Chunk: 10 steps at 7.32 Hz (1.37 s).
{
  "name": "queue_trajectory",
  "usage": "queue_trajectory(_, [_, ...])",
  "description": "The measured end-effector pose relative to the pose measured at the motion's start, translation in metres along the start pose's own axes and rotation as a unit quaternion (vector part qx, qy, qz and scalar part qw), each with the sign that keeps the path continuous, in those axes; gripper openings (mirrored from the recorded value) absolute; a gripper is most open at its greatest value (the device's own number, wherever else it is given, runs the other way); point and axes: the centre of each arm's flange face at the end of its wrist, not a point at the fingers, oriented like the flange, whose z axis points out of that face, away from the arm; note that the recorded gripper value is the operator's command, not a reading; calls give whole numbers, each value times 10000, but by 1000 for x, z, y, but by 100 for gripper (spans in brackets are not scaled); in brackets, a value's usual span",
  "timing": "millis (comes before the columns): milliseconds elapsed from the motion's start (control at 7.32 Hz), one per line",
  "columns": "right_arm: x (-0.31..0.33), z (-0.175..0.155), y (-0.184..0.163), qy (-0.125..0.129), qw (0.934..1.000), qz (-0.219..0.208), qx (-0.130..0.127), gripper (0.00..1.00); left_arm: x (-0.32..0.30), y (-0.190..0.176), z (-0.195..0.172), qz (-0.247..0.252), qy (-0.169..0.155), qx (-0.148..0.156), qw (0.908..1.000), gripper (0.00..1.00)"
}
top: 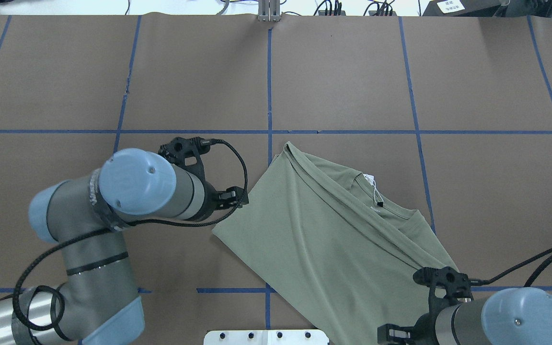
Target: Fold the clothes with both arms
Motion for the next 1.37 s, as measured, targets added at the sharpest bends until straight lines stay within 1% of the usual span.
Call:
queue_trajectory(137, [-11, -13, -19, -202, 9996, 111, 186, 100, -1, 16, 20, -135, -140, -1, 9998, 96])
queue_trajectory(273, [-18, -20, -29, -315, 9989, 173, 291, 100, -3, 21, 36, -199, -276, 53, 9994, 93])
queue_trajectory(410, [-21, -24, -35, -376, 9985, 208, 345, 100, -6, 20, 48, -227, -364, 154, 9990, 87])
queue_trajectory(683, [-29, -28, -39, -483, 9979, 219, 372, 100, -8, 16, 60, -244, -397, 282, 9985, 81])
queue_trajectory(957, [-32, -30, -42, -517, 9976, 236, 399, 100, -9, 14, 63, -246, -405, 387, 9981, 5])
queue_trajectory(1093, [-32, -31, -44, -524, 9975, 247, 414, 100, -9, 13, 64, -239, -405, 404, 9981, 0])
queue_trajectory(1367, [-32, -33, -47, -539, 9972, 268, 441, 100, -8, 13, 64, -204, -396, 402, 9982, 0])
